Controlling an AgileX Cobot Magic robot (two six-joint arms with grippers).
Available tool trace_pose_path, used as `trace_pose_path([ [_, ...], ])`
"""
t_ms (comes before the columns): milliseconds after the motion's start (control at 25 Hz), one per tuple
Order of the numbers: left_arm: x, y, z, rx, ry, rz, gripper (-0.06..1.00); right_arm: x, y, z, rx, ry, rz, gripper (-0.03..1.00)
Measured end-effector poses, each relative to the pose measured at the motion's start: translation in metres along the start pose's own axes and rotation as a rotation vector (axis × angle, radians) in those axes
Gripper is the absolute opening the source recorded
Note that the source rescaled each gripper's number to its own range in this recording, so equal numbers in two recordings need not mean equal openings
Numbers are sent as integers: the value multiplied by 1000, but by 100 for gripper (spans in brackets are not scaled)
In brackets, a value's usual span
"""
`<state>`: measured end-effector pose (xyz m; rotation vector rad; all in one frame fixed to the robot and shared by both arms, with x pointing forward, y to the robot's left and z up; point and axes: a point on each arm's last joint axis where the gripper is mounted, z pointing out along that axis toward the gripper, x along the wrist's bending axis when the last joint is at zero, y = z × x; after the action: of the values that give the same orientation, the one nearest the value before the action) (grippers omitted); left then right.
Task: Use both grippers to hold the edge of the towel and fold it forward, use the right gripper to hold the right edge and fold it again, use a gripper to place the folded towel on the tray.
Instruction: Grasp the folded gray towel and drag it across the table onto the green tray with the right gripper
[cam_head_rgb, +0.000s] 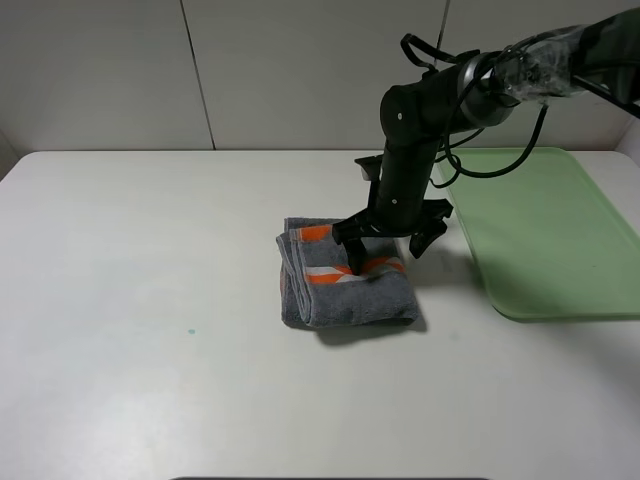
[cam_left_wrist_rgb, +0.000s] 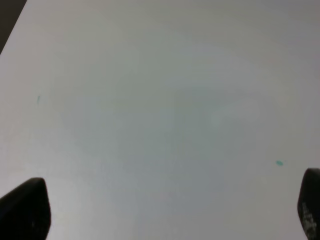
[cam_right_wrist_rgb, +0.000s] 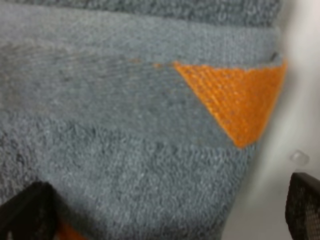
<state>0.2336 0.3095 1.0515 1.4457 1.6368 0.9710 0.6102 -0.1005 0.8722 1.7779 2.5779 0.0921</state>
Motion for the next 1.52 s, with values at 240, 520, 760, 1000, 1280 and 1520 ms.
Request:
trace_pose_path([
  [240,0,0,0,0,0,0,100,1,0,4,12,5,4,100],
  [520,0,0,0,0,0,0,100,4,0,5,16,40,34,69],
  [760,0,0,0,0,0,0,100,9,0,6,16,58,41,27],
  [1000,0,0,0,0,0,0,100,8,2,-2,-9,42,30,26],
  [1280,0,0,0,0,0,0,100,2,1,-12,-31,-15,-7,25],
  [1520,0,0,0,0,0,0,100,-5,1,-26,-55,-62,-46,25],
])
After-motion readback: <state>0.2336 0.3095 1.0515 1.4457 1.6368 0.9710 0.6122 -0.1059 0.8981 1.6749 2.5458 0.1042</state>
